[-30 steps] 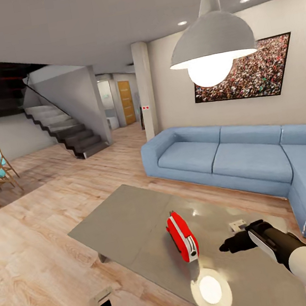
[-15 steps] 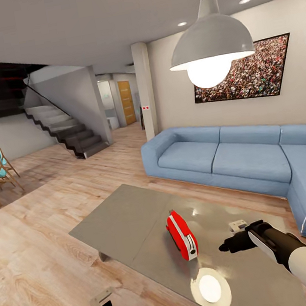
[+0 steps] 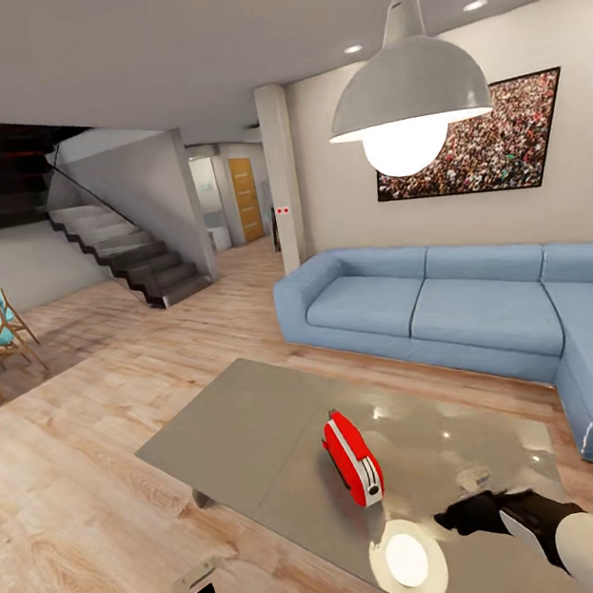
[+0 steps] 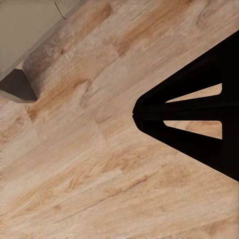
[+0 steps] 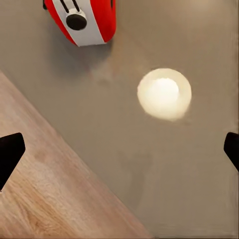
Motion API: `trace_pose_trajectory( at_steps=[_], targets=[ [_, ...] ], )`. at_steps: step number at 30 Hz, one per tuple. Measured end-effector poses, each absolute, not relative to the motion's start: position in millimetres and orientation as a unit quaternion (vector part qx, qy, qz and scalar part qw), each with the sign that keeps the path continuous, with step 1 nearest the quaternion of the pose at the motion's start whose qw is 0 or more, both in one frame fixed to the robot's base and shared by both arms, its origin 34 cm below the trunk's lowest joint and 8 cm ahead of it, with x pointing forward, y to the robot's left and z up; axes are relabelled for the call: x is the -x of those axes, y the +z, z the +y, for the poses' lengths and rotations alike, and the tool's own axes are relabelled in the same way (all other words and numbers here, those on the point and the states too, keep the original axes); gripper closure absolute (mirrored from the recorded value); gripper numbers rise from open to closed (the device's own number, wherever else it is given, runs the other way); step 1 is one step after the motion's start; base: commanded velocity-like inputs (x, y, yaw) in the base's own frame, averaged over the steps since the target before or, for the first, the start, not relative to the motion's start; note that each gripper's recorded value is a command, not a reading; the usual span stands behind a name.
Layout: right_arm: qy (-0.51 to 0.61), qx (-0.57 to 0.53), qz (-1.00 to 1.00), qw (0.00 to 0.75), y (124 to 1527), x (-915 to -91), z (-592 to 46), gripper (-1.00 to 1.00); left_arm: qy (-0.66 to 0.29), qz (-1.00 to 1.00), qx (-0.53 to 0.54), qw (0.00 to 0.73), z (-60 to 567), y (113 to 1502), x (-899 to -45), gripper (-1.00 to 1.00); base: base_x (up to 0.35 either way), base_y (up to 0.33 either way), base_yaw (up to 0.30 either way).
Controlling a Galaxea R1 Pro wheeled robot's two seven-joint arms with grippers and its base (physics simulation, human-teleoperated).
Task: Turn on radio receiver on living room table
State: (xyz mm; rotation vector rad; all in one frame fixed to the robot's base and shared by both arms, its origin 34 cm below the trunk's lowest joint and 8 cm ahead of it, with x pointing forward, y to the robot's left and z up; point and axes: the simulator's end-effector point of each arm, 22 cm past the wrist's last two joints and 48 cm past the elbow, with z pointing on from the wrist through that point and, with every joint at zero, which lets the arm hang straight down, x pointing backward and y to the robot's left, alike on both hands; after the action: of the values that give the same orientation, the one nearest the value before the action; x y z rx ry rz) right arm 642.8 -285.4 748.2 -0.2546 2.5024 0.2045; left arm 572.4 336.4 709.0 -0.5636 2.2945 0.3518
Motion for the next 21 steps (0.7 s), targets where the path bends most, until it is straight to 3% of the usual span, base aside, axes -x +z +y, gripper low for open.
trace_pose_trajectory(
  at_steps=[21],
  targets=[
    [0.062, 0.083, 0.962, 0.251, 707, -548, -308, -1.0, 0.143, 0.892, 0.22, 0.368, 345, 731, -566, 1.0, 0.0, 0.0, 0.0]
  ],
)
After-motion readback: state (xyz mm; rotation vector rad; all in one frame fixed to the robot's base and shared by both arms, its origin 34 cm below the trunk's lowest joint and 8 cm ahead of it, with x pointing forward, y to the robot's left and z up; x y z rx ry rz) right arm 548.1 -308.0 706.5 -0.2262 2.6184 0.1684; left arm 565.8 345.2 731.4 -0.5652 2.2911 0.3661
